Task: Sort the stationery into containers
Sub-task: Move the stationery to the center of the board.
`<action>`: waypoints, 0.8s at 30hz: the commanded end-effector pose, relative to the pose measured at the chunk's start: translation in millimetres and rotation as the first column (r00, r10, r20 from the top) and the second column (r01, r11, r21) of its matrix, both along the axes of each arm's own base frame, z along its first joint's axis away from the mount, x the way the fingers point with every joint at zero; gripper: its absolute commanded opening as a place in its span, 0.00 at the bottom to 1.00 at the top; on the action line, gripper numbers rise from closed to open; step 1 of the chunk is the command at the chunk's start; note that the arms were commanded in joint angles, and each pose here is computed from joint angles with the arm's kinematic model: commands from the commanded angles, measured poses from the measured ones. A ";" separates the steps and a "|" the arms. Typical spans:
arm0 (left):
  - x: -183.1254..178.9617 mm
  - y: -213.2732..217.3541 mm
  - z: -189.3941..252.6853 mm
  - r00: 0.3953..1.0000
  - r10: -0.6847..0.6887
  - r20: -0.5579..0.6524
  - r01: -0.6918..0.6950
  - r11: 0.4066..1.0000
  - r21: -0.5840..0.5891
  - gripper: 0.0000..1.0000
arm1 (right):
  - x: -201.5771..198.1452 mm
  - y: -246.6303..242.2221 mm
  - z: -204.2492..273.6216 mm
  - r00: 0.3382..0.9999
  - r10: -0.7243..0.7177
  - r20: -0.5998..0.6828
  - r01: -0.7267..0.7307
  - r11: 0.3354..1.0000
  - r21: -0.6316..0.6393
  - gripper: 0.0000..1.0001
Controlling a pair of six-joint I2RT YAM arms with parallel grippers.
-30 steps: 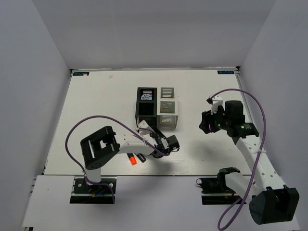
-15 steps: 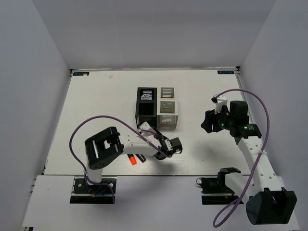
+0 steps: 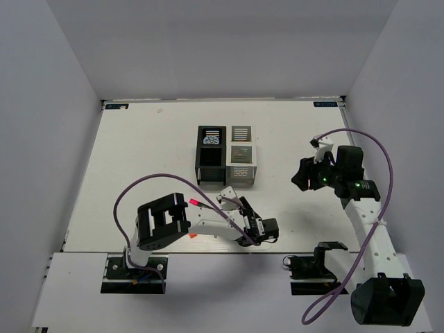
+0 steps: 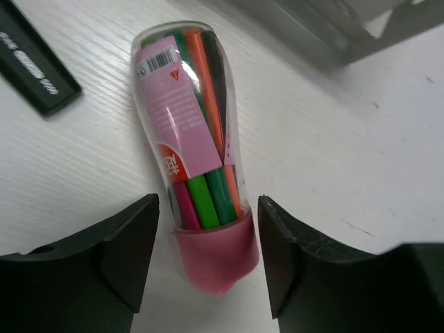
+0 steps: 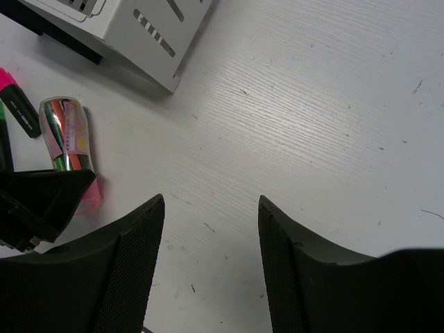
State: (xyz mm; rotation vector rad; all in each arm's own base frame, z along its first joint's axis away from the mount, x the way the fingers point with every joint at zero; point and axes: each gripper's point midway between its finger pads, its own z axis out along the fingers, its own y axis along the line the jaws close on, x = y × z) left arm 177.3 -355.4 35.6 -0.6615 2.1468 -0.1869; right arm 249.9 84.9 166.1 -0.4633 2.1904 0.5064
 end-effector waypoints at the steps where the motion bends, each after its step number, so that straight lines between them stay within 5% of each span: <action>1: 6.0 10.6 10.0 0.992 0.122 0.034 -0.120 0.991 -0.060 0.70 | -1.9 4.3 7.2 1.000 0.014 0.011 -0.015 0.999 0.036 0.59; 4: 9.4 24.2 7.9 0.989 0.146 0.034 -0.145 0.989 -0.035 0.79 | -2.5 6.1 9.6 1.000 0.022 0.017 -0.022 0.999 0.043 0.59; 18: 43.1 68.6 -11.2 0.978 0.209 -0.011 -0.209 0.977 0.052 0.81 | 0.9 -5.0 10.9 1.000 -0.018 0.008 0.017 0.998 0.066 0.59; 24: 47.9 73.2 -14.0 0.977 0.213 -0.013 -0.211 0.975 0.065 0.55 | 2.9 -6.6 10.0 1.000 -0.021 -0.003 0.021 0.996 0.081 0.59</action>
